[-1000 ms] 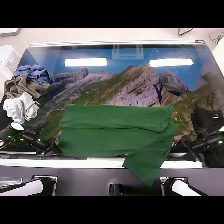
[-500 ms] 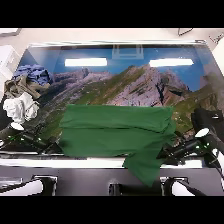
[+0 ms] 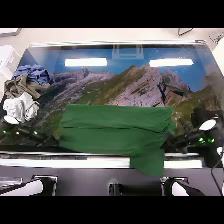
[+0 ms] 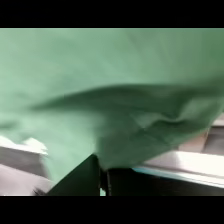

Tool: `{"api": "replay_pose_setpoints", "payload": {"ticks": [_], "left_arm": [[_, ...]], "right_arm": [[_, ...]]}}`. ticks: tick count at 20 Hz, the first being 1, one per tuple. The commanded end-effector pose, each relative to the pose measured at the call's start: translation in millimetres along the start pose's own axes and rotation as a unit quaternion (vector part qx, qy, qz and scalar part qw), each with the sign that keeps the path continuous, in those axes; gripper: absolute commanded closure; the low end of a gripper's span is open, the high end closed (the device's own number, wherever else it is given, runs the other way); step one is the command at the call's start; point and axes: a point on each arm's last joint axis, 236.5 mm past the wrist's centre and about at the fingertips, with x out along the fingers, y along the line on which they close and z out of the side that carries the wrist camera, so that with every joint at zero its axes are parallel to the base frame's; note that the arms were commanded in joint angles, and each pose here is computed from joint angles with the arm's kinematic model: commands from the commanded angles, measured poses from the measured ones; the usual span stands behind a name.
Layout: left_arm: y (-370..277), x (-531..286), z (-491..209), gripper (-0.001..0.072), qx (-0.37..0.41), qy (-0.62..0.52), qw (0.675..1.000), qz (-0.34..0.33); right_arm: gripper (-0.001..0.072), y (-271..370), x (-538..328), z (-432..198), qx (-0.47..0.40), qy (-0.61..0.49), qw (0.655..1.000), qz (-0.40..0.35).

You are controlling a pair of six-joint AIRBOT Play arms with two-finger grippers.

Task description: Fold the clothes and pants, and hang the long-sleeved shirts on hangers.

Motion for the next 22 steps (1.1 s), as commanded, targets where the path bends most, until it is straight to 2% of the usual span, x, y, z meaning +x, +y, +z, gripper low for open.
{"api": "replay_pose_setpoints", "payload": {"ticks": [1,6,12,15,18,19,20,21,22], "left_arm": [[-32,-34,41,0.0687,0.029,-0.056,0.998,-0.011],[-69,-54,125,0.0686,0.073,-0.103,0.992,0.015],[-79,-44,203,0.0685,0.051,-0.105,0.993,0.013],[-75,-24,214,0.0685,0.036,-0.089,0.995,-0.005],[-64,-7,214,0.0680,0.022,-0.068,0.997,-0.007],[-63,-5,213,0.0630,0.021,-0.065,0.998,-0.007],[-65,-6,214,0.0487,0.023,-0.066,0.998,-0.007],[-66,-10,213,0.0290,0.026,-0.066,0.997,-0.008],[-68,-17,212,0.0127,0.030,-0.063,0.998,-0.010]], "right_arm": [[0.0676,33,-58,48,-0.021,-0.086,0.996,0.008],[0.0676,58,-90,131,-0.018,-0.146,0.988,0.037],[0.0674,70,-75,220,0.037,-0.203,0.972,0.113],[0.0672,75,-54,240,0.061,-0.196,0.965,0.160],[0.0671,70,-34,238,0.075,-0.164,0.969,0.167],[0.0670,70,-34,237,0.075,-0.162,0.969,0.168],[0.0652,73,-37,236,0.075,-0.160,0.969,0.174],[0.0564,78,-42,234,0.067,-0.155,0.969,0.178],[0.0391,85,-51,232,0.048,-0.149,0.972,0.177]]}}
